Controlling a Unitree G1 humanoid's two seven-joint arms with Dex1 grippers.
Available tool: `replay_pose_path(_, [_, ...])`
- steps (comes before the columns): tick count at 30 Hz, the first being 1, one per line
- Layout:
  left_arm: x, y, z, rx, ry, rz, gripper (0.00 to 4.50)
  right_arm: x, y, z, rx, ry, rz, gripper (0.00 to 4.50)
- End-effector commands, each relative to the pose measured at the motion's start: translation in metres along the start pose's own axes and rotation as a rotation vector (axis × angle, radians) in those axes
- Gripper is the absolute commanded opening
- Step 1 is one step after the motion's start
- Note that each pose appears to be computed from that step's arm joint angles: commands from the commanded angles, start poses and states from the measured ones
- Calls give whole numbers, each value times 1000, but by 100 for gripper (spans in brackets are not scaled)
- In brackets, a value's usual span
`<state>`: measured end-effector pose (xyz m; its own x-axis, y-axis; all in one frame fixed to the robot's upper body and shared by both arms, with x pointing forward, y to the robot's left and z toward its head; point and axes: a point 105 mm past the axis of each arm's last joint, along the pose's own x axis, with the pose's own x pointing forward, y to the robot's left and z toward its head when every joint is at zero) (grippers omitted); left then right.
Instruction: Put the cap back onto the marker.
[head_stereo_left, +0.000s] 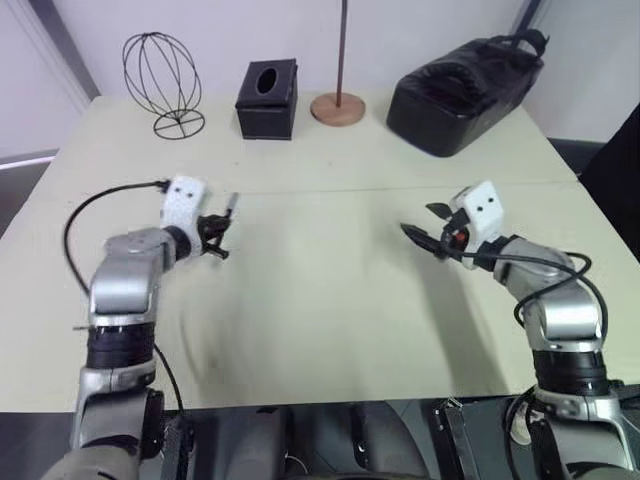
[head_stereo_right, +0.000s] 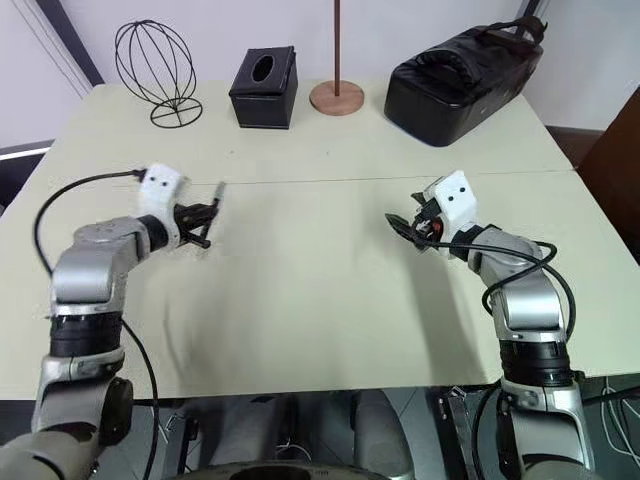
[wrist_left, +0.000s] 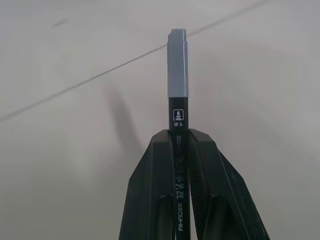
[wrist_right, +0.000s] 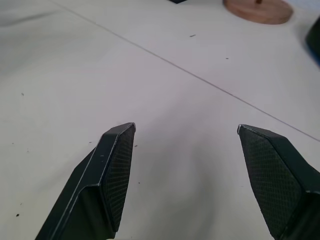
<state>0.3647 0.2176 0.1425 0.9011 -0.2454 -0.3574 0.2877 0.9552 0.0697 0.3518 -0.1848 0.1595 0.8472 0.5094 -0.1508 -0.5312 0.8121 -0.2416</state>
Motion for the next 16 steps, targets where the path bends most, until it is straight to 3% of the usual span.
replay_pose_path(1, [-16,22,-25,-114,49,141,0,-1,1,7,-7,-47,-38,336])
replay_pose_path(4, [-15,16,-32,-127,37,125,127,5,4,4,-2,-47,-35,340])
replay_pose_path(10, [-13,16,-41,-137,26,129,423,9,2,5,-8,-51,-34,340])
replay_pose_path(11, [-14,18,-37,-133,1,126,443,9,1,4,-9,-51,-36,340])
replay_pose_path(14, [-17,25,-24,-131,-68,128,443,8,-1,4,-11,-51,-41,340])
replay_pose_path(16, [-29,47,0,-102,-164,136,443,4,-6,2,-4,-55,-64,340])
